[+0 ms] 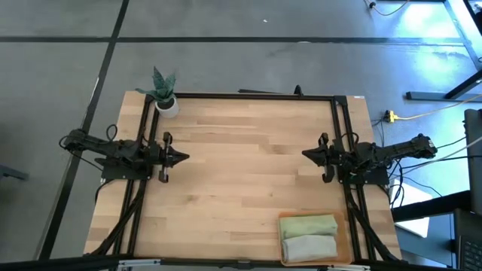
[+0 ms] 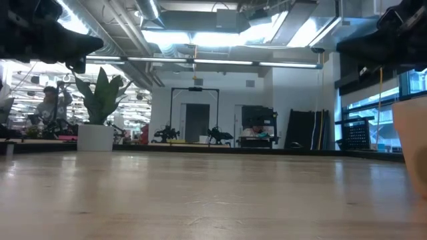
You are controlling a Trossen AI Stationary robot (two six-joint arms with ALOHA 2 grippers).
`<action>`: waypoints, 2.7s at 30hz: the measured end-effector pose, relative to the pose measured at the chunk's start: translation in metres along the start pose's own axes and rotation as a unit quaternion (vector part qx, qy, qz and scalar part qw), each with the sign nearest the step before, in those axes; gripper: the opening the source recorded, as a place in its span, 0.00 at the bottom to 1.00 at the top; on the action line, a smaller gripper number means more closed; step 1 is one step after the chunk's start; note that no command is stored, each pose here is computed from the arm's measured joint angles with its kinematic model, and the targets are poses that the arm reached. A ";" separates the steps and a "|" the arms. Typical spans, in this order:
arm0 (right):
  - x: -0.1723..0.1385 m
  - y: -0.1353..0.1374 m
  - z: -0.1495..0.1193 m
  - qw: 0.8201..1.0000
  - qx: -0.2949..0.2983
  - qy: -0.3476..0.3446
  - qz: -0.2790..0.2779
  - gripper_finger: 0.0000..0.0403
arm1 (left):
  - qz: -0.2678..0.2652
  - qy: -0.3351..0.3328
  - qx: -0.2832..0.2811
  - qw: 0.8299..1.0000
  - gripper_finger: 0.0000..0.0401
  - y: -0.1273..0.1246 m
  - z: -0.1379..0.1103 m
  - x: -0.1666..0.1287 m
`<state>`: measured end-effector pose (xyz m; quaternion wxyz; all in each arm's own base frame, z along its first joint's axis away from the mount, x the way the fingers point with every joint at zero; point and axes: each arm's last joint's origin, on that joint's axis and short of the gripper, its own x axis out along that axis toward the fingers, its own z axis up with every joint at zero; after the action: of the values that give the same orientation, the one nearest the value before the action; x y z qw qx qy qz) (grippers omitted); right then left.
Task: Roll microfiber towels into tight, uniform cylinder then place into a basket
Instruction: Return to Home Position
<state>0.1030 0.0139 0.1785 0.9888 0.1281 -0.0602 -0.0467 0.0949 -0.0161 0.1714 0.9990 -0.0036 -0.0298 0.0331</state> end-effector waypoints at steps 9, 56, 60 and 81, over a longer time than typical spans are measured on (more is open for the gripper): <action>0.000 -0.003 -0.003 0.998 -0.047 0.011 -0.041 0.02 | 0.000 0.001 -0.003 1.000 0.02 0.000 0.000 0.000; 0.000 -0.003 -0.003 0.998 -0.045 0.011 -0.041 0.05 | 0.000 0.001 0.000 1.000 0.05 0.000 0.000 0.000; 0.000 -0.003 -0.003 0.998 -0.045 0.011 -0.041 0.05 | 0.000 0.001 0.000 1.000 0.03 0.000 0.000 0.000; 0.000 -0.003 -0.003 0.998 -0.046 0.012 -0.041 0.05 | 0.000 0.001 0.000 1.000 0.05 0.000 0.000 0.000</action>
<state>0.1030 0.0118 0.1749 0.9916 0.0851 -0.0412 -0.0884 0.0950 -0.0161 0.1713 0.9990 -0.0034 -0.0291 0.0332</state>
